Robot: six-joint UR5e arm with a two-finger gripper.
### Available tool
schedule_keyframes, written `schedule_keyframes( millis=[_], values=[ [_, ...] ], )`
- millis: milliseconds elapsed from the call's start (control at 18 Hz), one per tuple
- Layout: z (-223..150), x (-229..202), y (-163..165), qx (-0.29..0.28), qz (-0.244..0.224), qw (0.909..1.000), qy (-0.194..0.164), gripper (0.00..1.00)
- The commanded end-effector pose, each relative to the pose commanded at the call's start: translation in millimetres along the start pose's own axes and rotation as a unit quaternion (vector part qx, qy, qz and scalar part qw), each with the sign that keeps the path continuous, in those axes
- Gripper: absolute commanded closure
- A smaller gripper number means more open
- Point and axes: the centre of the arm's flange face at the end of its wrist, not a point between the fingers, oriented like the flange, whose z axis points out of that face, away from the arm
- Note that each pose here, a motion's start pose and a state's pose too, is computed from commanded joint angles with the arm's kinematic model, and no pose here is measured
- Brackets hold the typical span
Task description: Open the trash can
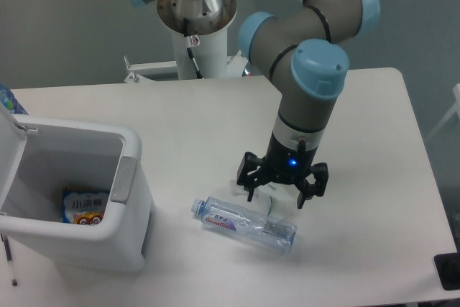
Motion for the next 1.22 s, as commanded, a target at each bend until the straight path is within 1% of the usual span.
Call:
schedule_keyframes(
  millis=[111, 278, 333, 444, 833, 944, 1056, 1111, 1222],
  values=[
    [-5.0, -2.8, 2.5, -0.019, 0.024, 0.9994, -0.014, 0.0],
    [-3.0, -13.3, 7.3, -0.047, 0.084, 0.9948, -0.034, 0.0],
    [-3.8, -15.7, 10.8, -0.055, 0.09, 0.9938, -0.035, 0.0],
    [-7.0, -23.7, 16.5, -0.06, 0.085, 0.994, -0.033, 0.0],
    [-2.0, -23.2, 17.7, -0.062, 0.088, 0.9936, -0.035, 0.0],
    [-3.8, -24.8, 15.3, -0.06, 0.11, 0.9915, -0.037, 0.0],
    [-1.5, -24.7, 16.1, -0.063, 0.153, 0.9857, -0.032, 0.0],
    [0.1, -23.9, 17.7, -0.065, 0.166, 0.9836, -0.031, 0.0],
    [3.4, -24.9, 18.3, -0.068, 0.172, 0.9822, -0.031, 0.0]
  ],
)
